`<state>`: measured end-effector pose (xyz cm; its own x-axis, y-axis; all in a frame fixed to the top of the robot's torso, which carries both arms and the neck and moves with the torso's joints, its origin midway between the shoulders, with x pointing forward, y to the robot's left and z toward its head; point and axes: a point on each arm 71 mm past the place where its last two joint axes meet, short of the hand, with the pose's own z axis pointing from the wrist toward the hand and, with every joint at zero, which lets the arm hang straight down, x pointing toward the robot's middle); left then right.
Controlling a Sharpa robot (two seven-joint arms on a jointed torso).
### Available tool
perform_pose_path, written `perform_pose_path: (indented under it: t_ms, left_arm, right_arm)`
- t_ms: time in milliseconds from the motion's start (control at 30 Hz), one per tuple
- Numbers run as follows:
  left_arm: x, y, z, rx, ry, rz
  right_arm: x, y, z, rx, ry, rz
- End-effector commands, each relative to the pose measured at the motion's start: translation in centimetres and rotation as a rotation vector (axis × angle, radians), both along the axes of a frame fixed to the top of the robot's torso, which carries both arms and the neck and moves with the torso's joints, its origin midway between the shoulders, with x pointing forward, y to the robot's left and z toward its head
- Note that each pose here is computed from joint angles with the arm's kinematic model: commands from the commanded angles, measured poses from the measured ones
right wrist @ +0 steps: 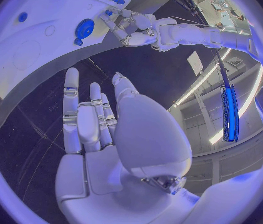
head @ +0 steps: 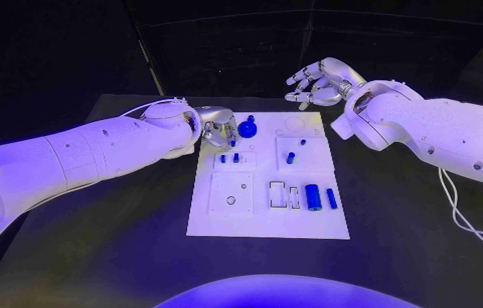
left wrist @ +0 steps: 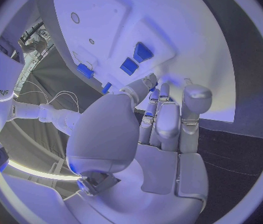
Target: Assemble the parts on the task board
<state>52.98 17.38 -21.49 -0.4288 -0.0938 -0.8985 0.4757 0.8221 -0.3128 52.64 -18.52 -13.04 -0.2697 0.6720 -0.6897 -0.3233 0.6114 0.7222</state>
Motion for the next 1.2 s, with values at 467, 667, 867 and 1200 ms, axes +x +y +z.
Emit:
perform_pose_path:
  t_ms: [467,667,867,1200]
  left_arm:
    - [0.10,1.6,0.30,-0.009,-0.028,0.037]
    - [-0.17,3.5,1.00,-0.114,-0.027,0.081]
    - [-0.38,5.9,2.57,-0.469,0.013,0.192]
    - [-1.55,6.6,4.15,-0.980,0.099,0.305]
  right_arm:
    - [0.2,-1.4,-0.3,-0.097,0.014,0.018]
    - [-0.1,-2.4,-0.7,-0.233,0.006,0.039]
    - [-0.5,-3.4,-0.9,-0.401,-0.052,0.037]
    - [-1.4,-3.6,-2.4,-0.578,-0.134,0.029]
